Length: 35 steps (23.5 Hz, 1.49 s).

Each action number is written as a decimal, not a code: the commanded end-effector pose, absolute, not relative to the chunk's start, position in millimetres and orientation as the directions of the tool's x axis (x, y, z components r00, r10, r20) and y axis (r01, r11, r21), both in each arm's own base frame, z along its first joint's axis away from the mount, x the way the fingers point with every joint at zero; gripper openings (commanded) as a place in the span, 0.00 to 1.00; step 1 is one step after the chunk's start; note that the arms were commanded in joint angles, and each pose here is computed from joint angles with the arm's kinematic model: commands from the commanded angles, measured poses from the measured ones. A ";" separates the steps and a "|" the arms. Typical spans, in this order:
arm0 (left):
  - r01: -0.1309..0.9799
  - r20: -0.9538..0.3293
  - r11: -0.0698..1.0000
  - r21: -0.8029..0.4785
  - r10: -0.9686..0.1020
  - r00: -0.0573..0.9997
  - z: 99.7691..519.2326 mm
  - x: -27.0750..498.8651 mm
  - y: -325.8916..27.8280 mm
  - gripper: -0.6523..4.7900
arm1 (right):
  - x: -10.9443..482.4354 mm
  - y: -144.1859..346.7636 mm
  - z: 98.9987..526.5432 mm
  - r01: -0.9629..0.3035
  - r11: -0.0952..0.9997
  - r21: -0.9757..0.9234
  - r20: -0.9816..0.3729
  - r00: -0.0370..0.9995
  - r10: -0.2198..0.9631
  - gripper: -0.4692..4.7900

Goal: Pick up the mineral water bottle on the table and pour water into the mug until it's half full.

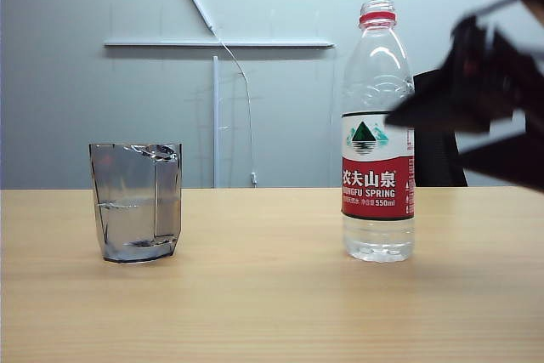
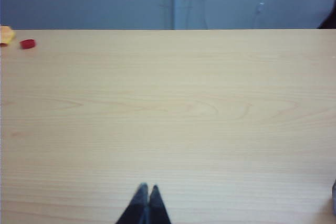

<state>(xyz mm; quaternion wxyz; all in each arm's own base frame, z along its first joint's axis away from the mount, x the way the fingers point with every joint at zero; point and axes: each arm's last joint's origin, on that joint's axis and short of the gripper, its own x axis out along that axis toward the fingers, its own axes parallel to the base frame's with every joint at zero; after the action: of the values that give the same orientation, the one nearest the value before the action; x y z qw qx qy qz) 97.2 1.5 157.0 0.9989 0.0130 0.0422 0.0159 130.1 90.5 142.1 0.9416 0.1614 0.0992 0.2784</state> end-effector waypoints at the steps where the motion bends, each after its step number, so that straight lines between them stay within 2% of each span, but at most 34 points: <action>1: -0.019 -0.070 1.000 0.023 0.021 0.997 159.0 97.3 1.0 0.12 | 125.0 89.2 149.3 -0.546 0.740 0.392 -0.054 0.790 0.611 0.66; 2: -0.019 -0.070 1.000 0.023 0.021 0.997 159.1 97.3 1.0 0.12 | 124.0 88.5 151.4 -0.550 0.737 0.392 -0.041 0.790 0.611 0.52; 3: -0.019 -0.070 1.000 0.023 0.021 0.997 159.1 97.3 1.0 0.12 | 122.2 87.3 156.1 -0.562 0.729 0.390 -0.008 0.790 0.613 0.19; 4: -0.019 -0.070 1.000 0.023 0.021 0.997 159.0 97.3 1.0 0.12 | 121.0 86.6 159.3 -0.574 0.721 0.388 0.017 0.787 0.617 0.06; 8: -0.019 -0.070 1.000 0.023 0.021 0.997 159.0 97.3 1.0 0.12 | 113.7 80.8 175.9 -0.605 0.700 0.380 0.145 0.786 0.600 0.08; 13: -0.020 -0.070 1.000 0.023 0.021 0.997 159.0 97.3 1.1 0.12 | 105.5 75.2 186.9 -0.635 0.679 0.369 0.229 0.770 0.595 0.08; 24: -0.020 -0.070 1.000 0.023 0.021 0.997 159.0 97.3 1.1 0.12 | 103.6 73.6 190.0 -0.637 0.690 0.343 0.257 0.770 0.584 0.08; 27: -0.020 -0.070 1.000 0.023 0.022 0.997 159.0 97.3 1.1 0.12 | 97.0 66.2 186.1 -0.590 0.798 0.123 0.202 0.802 0.562 0.08; 28: -0.020 -0.070 1.000 0.023 0.022 0.997 159.1 97.3 1.1 0.12 | 94.7 60.1 183.8 -0.537 0.840 0.082 0.179 0.837 0.518 0.08; 31: -0.020 -0.070 1.000 0.023 0.022 0.997 159.1 97.3 1.1 0.12 | 91.1 43.2 178.2 -0.404 0.911 0.085 0.139 0.910 0.391 0.08; 35: -0.019 -0.070 1.000 0.023 0.021 0.997 159.1 97.3 1.1 0.12 | 92.3 29.9 173.8 -0.285 0.955 0.086 0.105 0.955 0.276 0.08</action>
<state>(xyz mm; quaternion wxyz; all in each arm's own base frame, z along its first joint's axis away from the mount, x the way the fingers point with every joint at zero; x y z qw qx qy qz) 97.2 1.1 156.9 0.9990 0.0128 0.0426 0.0107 90.8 33.7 176.8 0.9838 0.0540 -0.0544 0.1620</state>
